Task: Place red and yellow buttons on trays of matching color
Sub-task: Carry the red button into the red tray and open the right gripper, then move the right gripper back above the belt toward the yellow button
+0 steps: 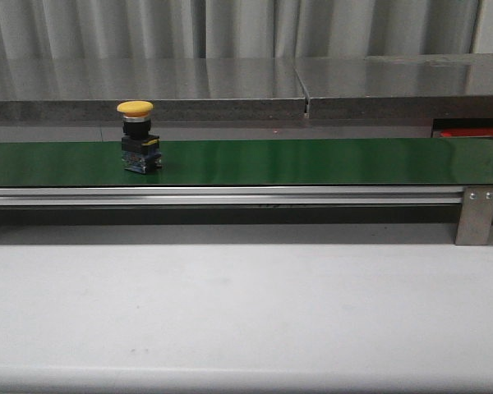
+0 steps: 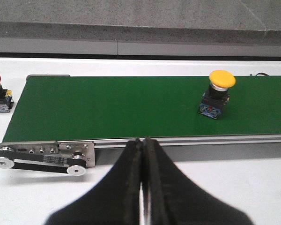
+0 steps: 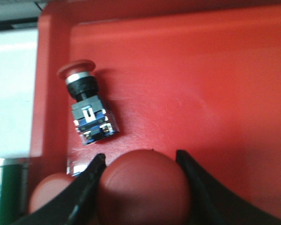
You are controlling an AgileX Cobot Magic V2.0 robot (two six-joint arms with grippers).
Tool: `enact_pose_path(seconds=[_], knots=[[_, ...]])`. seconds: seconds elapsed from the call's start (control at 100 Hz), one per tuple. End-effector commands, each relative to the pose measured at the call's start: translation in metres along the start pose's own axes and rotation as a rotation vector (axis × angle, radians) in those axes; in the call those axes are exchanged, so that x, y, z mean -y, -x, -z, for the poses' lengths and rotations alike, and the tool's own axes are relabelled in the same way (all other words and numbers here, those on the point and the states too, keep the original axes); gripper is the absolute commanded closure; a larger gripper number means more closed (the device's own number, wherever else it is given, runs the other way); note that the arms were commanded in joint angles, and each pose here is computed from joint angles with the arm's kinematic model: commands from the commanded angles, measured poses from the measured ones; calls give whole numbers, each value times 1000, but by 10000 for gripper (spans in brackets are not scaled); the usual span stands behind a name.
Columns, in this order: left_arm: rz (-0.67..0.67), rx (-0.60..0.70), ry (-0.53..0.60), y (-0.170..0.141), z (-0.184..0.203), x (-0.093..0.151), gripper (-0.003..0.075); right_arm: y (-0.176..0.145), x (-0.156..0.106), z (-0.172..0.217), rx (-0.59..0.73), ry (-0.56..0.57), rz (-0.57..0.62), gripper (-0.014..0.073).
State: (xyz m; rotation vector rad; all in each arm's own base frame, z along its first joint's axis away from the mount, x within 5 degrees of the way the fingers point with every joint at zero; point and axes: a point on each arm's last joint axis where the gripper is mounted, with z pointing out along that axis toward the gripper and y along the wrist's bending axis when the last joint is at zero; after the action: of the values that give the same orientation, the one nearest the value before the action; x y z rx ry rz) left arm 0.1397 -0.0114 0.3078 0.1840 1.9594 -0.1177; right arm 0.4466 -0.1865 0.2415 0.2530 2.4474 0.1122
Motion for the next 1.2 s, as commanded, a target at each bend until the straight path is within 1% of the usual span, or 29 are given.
enact_pose_path(seconds=[0.0, 0.37, 0.54, 0.57, 0.64, 0.66, 0.71, 0.73, 0.76, 0.78, 0.85, 0.91, 1.02, 1.19], knots=[[16, 86, 24, 14, 4, -2, 739, 21, -1, 22, 135, -27, 10, 482], [16, 86, 24, 14, 4, -2, 739, 9, 8, -12, 93, -25, -20, 480], [16, 86, 24, 14, 4, -2, 739, 7, 9, -16, 88, -25, -22, 468], [16, 86, 24, 14, 4, -2, 739, 7, 9, -16, 89, -26, -22, 459], [16, 86, 24, 14, 4, -2, 739, 7, 9, -16, 87, -25, -22, 405], [16, 86, 24, 14, 4, -2, 739, 7, 9, -16, 86, -24, -22, 366], [16, 86, 24, 14, 4, -2, 739, 6, 9, -16, 81, -22, -22, 315], [16, 86, 24, 14, 4, -2, 739, 7, 9, -15, 81, -21, -22, 279], [16, 86, 24, 14, 4, -2, 739, 7, 9, -15, 82, -20, -21, 253], [16, 86, 24, 14, 4, -2, 739, 8, 8, -14, 81, -19, -20, 221], [16, 86, 24, 14, 4, -2, 739, 11, 7, -10, 85, -15, -15, 163], [16, 86, 24, 14, 4, -2, 739, 15, 6, -5, 97, -14, -9, 144], [16, 86, 24, 14, 4, -2, 739, 26, 2, 13, 134, -14, 8, 144], [16, 86, 24, 14, 4, -2, 739, 42, -11, 54, 168, 7, 58, 144]])
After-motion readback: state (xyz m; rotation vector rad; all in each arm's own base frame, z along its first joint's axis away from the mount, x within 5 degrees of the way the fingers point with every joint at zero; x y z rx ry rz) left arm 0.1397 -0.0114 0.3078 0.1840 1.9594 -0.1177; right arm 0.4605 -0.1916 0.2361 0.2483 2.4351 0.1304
